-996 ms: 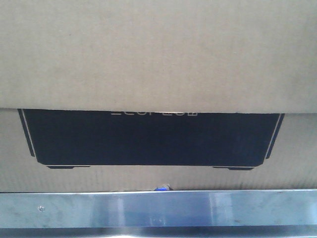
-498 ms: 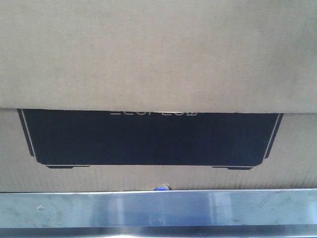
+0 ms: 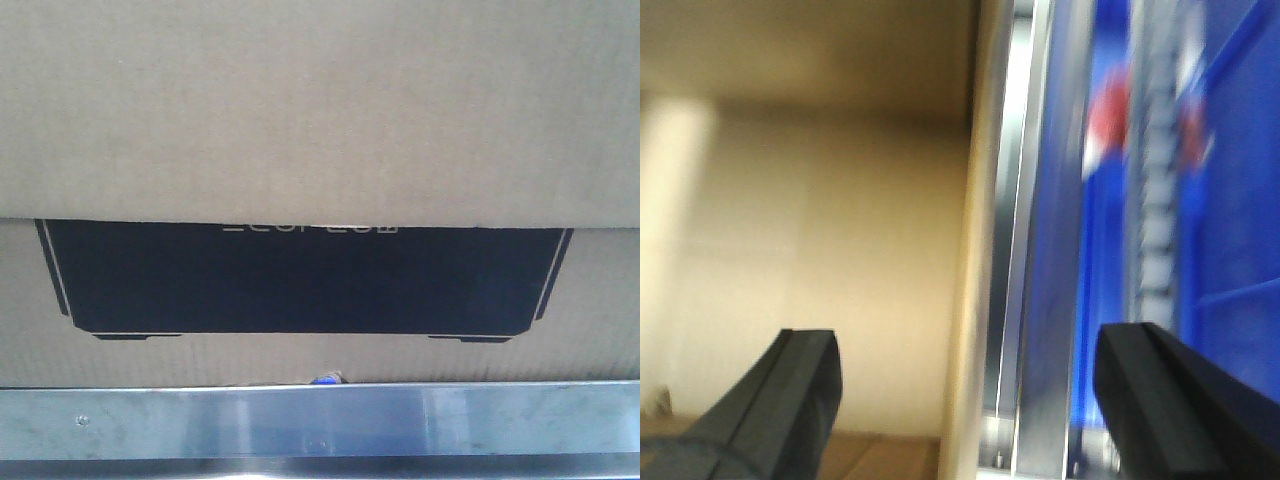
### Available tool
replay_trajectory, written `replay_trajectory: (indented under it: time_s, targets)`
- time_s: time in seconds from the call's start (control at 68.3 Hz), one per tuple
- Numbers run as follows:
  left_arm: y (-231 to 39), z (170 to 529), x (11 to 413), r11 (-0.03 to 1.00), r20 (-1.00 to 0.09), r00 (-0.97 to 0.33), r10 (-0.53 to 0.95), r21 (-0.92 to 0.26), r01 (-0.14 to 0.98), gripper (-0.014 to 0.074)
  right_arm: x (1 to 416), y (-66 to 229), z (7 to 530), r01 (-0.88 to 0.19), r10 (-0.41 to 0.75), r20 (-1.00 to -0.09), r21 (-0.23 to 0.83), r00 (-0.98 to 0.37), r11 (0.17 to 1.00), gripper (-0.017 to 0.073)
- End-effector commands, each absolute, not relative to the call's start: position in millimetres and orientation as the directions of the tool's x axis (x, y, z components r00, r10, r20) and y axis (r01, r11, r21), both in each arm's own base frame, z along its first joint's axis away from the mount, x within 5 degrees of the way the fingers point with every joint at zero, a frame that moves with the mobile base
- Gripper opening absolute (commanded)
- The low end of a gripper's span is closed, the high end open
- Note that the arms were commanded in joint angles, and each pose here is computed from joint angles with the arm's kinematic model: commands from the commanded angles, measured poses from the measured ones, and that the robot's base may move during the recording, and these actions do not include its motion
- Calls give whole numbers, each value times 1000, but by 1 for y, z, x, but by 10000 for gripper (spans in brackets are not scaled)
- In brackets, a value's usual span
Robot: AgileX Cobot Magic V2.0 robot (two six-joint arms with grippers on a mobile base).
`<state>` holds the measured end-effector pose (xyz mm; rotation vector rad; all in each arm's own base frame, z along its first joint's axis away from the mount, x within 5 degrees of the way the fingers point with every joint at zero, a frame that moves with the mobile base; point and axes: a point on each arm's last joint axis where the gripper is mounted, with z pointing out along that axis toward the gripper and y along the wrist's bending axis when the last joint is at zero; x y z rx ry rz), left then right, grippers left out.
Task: Grab box from left shelf to table start
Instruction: 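Close both grippers on the box side walls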
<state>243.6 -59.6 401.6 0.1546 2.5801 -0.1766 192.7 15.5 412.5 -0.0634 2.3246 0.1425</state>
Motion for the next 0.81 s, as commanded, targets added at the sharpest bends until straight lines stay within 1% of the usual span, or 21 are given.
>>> replay_trajectory:
  time_s: [0.0, 0.117, 0.293, 0.366, 0.41, 0.44, 0.513, 0.527, 0.571, 0.601, 0.63, 0.645, 0.689, 0.733, 0.791]
  targets:
    - [-61, 419, 239, 982, -604, -795, 59, -108, 155, 421, 211, 16, 423, -92, 2, -756, 82, -654, 992, 615]
    - [-60, 419, 239, 984, -607, -792, 64, -94, 152, 421, 235, 18, 411, -98, -13, -708, 80, -706, 992, 615]
    - [-57, 419, 240, 988, -613, -787, 76, -62, 144, 419, 257, 18, 391, -109, -46, -652, 57, -757, 992, 613]
    - [-57, 419, 240, 988, -613, -787, 76, -62, 144, 397, 262, 17, 387, -106, -54, -642, 43, -765, 993, 612]
    - [-57, 419, 240, 988, -613, -787, 76, -62, 144, 373, 264, 17, 386, -105, -57, -639, 37, -767, 994, 595]
    - [-57, 419, 240, 988, -614, -785, 77, -60, 144, 352, 265, 17, 385, -104, -58, -639, 35, -767, 994, 572]
    - [-57, 420, 241, 988, -618, -783, 76, -61, 144, 282, 265, 17, 385, -104, -58, -640, 35, -766, 994, 472]
    - [-57, 420, 241, 988, -619, -781, 76, -61, 144, 266, 265, 17, 385, -104, -58, -640, 35, -766, 994, 433]
    - [-57, 420, 241, 988, -623, -779, 75, -61, 144, 214, 265, 17, 385, -104, -58, -640, 35, -766, 994, 360]
    - [-57, 420, 241, 988, -626, -776, 75, -62, 145, 179, 265, 17, 385, -104, -58, -639, 35, -767, 994, 282]
    - [-57, 420, 242, 988, -629, -774, 74, -62, 145, 143, 264, 17, 385, -105, -59, -637, 35, -768, 994, 221]
    - [-57, 421, 242, 987, -631, -773, 74, -62, 145, 125, 265, 17, 385, -105, -59, -638, 35, -768, 994, 206]
    - [-57, 421, 242, 987, -631, -773, 74, -62, 145, 70, 264, 17, 385, -105, -59, -633, 35, -772, 994, 108]
    - [-57, 420, 242, 988, -629, -774, 74, -62, 145, 15, 264, 17, 384, -105, -60, -629, 35, -775, 994, 51]
    - [-57, 419, 242, 988, -625, -777, 75, -62, 145, -62, 263, 17, 384, -105, -60, -626, 36, -778, 994, 63]
